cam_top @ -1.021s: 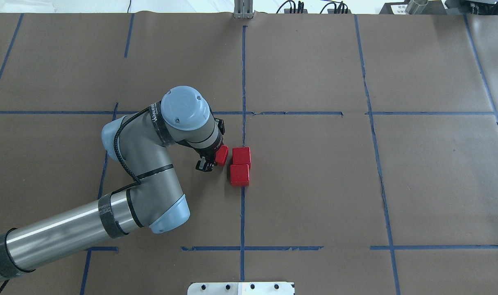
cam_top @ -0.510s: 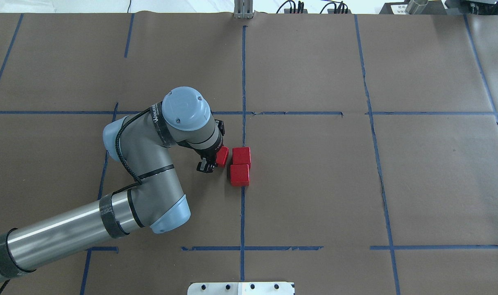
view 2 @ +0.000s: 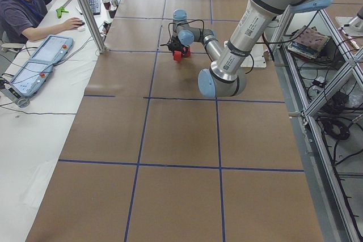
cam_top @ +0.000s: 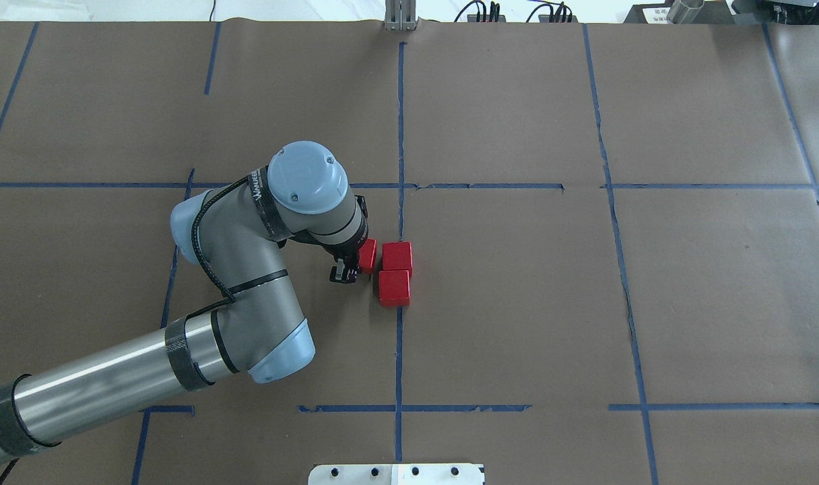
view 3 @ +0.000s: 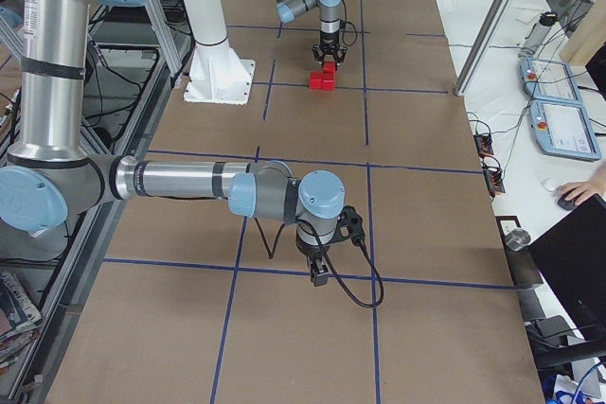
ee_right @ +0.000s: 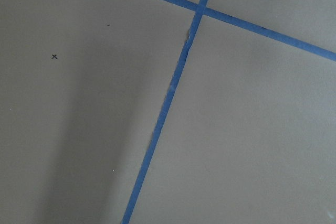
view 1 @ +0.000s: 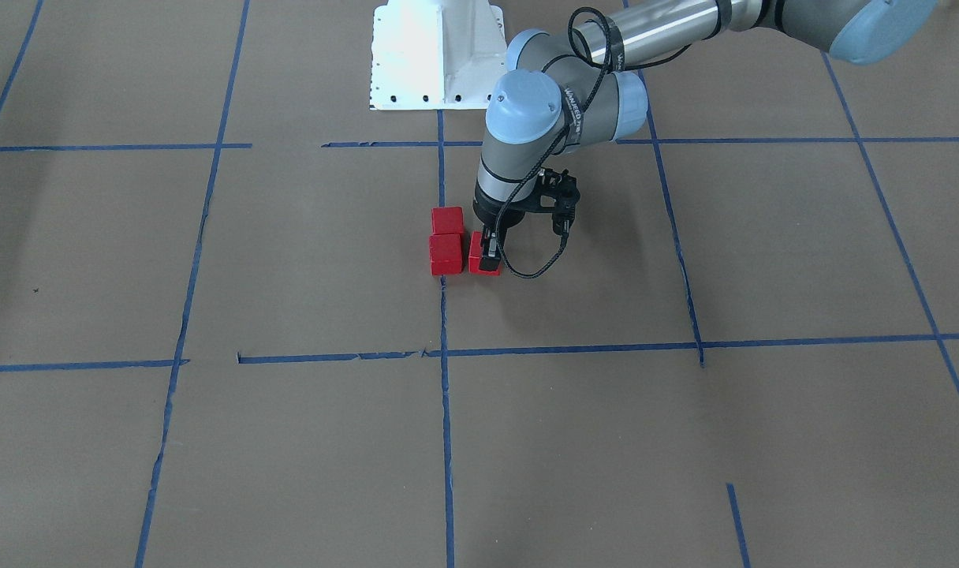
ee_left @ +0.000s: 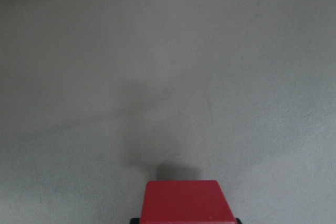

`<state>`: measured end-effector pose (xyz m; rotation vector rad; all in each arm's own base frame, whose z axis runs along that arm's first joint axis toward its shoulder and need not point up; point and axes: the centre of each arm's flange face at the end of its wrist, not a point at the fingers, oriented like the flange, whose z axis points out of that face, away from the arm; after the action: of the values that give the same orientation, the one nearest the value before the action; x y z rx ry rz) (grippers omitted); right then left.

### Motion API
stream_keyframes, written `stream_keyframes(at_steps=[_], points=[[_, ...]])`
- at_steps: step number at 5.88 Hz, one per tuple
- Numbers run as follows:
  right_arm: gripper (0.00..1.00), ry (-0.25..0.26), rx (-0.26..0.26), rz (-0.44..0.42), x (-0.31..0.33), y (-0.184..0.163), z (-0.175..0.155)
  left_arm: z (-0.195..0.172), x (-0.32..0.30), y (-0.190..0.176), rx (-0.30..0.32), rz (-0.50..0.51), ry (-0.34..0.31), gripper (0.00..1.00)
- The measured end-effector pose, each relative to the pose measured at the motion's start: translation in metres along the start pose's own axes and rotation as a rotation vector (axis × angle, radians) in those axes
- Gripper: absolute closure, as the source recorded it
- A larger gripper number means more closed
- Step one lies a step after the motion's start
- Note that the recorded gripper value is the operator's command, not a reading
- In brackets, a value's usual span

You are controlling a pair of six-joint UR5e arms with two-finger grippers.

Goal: Form red blocks into L shape at center
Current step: 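Place the cube beside the farther cube of the pair, adjusting position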

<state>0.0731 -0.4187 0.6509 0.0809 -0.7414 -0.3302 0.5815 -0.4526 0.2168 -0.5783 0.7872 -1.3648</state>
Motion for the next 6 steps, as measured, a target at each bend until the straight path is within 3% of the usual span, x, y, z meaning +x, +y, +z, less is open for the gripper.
stream_keyframes(at_steps=[6], points=[[0.0, 0.0, -0.001, 0.001, 0.0002, 0.0008, 0.0005, 0.0034, 0.004, 0.0019, 0.01, -0.128, -0.003, 0.93]])
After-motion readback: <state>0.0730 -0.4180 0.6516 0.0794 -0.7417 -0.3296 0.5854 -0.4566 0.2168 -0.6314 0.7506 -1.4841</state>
